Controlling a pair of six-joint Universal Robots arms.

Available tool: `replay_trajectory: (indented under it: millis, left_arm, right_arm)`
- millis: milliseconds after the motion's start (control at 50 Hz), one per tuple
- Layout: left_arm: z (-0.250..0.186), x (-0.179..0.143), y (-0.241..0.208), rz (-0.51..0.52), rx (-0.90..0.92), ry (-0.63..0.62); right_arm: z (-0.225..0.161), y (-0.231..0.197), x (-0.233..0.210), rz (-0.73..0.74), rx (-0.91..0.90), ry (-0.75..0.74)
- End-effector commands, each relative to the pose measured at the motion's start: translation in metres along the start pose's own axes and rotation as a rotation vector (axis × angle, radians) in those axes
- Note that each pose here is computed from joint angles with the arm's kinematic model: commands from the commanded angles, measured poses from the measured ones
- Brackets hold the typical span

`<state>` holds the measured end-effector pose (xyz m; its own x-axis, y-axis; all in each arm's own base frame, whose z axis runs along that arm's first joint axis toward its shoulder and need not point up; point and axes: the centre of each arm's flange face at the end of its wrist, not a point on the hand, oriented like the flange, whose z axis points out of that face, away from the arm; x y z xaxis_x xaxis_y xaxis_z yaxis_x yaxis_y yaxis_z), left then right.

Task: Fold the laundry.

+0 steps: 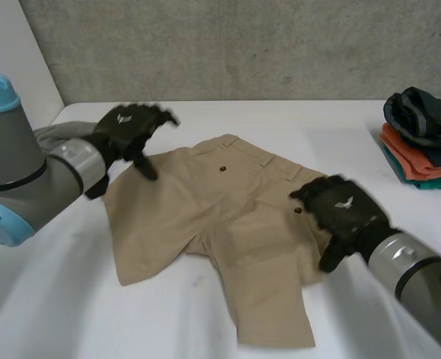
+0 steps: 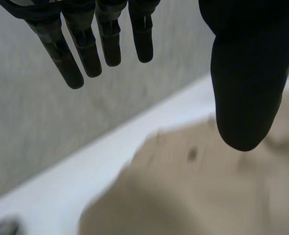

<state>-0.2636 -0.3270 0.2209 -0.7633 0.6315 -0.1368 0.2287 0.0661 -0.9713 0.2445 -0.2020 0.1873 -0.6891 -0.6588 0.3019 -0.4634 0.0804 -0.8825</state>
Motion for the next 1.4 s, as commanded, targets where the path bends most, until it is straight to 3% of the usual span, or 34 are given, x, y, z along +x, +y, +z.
replay_trajectory:
  millis: [20,120,300,460,580,640,680,760,860,940,1080,1220,1320,1400]
  left_arm:
    - [0.009,-0.031,0.062,0.172,-0.209,-0.069]
    - [0.024,-0.037,0.082,0.179,-0.219,-0.069]
    - [0.052,-0.051,0.08,0.239,-0.072,-0.123]
    - [0.063,-0.046,0.089,0.244,-0.063,-0.108]
    - [0.061,-0.032,0.091,0.238,-0.082,-0.086]
    - [0.053,-0.024,0.076,0.225,-0.079,-0.073]
    - [0.037,-0.024,0.041,0.197,-0.038,-0.108]
    - [0.018,-0.02,0.01,0.102,0.0,-0.149]
    - [-0.02,0.013,-0.026,-0.09,0.027,-0.125]
    - [-0.046,0.042,-0.027,-0.199,0.001,-0.077]
    - [-0.079,0.126,-0.015,-0.29,-0.022,0.107]
    - [-0.087,0.189,-0.001,-0.341,0.046,0.216]
    - [-0.074,0.233,0.009,-0.329,0.106,0.311]
    - [-0.065,0.239,0.01,-0.323,0.095,0.321]
  right_arm:
    - [0.002,0.016,-0.042,-0.064,-0.021,-0.137]
    - [0.007,0.025,-0.043,-0.09,-0.039,-0.138]
    - [0.012,0.028,-0.043,-0.101,0.003,-0.114]
    - [0.011,0.028,-0.044,-0.105,0.01,-0.113]
    - [0.017,0.025,-0.031,-0.111,0.005,-0.02]
    - [0.022,0.016,-0.019,-0.138,0.011,0.07]
    - [0.028,0.002,-0.007,-0.18,0.033,0.137]
    - [0.044,-0.025,0.015,-0.283,0.097,0.238]
    - [0.079,-0.059,0.053,-0.384,0.17,0.358]
    - [0.106,-0.093,0.073,-0.386,0.292,0.431]
    - [0.147,-0.115,0.089,-0.371,0.526,0.524]
    - [0.17,-0.102,0.079,-0.358,0.627,0.478]
    - [0.191,-0.06,0.073,-0.32,0.532,0.429]
    - [0.195,-0.038,0.083,-0.302,0.441,0.427]
